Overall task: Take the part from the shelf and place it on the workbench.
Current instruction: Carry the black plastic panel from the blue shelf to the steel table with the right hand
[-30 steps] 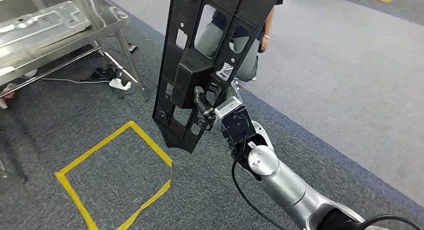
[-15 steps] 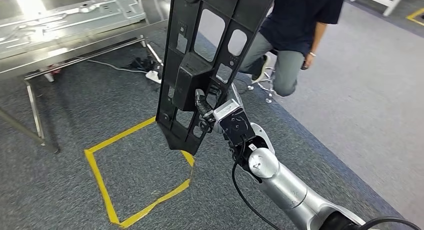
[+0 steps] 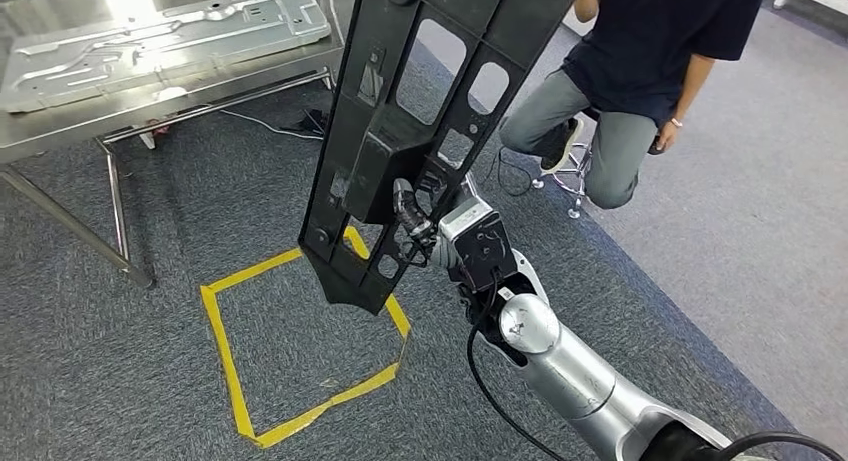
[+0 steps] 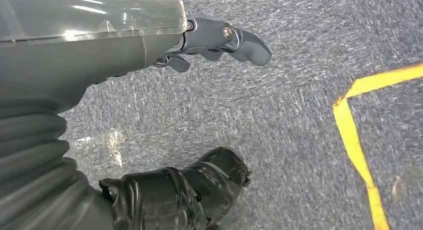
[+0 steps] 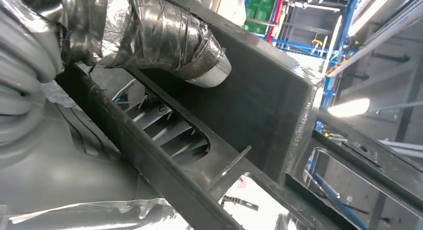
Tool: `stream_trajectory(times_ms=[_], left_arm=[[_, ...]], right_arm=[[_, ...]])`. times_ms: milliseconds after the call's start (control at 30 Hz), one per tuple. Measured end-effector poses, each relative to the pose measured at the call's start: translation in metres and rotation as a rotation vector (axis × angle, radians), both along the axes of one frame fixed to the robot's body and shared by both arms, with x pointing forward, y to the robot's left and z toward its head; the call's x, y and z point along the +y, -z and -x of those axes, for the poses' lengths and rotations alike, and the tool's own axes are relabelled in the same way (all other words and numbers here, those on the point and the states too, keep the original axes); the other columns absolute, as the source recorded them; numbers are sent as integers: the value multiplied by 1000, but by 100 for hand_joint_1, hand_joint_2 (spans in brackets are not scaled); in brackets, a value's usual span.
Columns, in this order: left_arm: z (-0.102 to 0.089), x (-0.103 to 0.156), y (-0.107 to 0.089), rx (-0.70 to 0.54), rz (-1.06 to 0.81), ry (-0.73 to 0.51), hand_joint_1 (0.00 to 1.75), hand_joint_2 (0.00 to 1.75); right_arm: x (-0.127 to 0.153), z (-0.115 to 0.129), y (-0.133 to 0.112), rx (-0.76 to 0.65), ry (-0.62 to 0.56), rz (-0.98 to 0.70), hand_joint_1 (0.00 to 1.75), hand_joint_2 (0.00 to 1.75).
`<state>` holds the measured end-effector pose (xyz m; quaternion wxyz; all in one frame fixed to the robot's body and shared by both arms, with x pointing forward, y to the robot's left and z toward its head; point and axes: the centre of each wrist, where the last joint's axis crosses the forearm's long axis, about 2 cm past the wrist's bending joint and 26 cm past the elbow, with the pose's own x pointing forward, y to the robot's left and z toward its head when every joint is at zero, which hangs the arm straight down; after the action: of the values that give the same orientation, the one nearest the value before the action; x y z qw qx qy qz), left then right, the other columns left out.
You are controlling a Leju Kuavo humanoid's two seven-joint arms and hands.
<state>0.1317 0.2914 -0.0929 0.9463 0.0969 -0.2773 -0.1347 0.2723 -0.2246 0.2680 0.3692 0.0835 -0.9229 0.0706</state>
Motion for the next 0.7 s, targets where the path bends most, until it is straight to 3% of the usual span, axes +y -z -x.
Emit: stream_trajectory(times_ms=[700], left_arm=[[-10,-12,-3,15,-5,-12,0,175]], right_arm=[[0,-5,-7,16,-78,-68,175,175]])
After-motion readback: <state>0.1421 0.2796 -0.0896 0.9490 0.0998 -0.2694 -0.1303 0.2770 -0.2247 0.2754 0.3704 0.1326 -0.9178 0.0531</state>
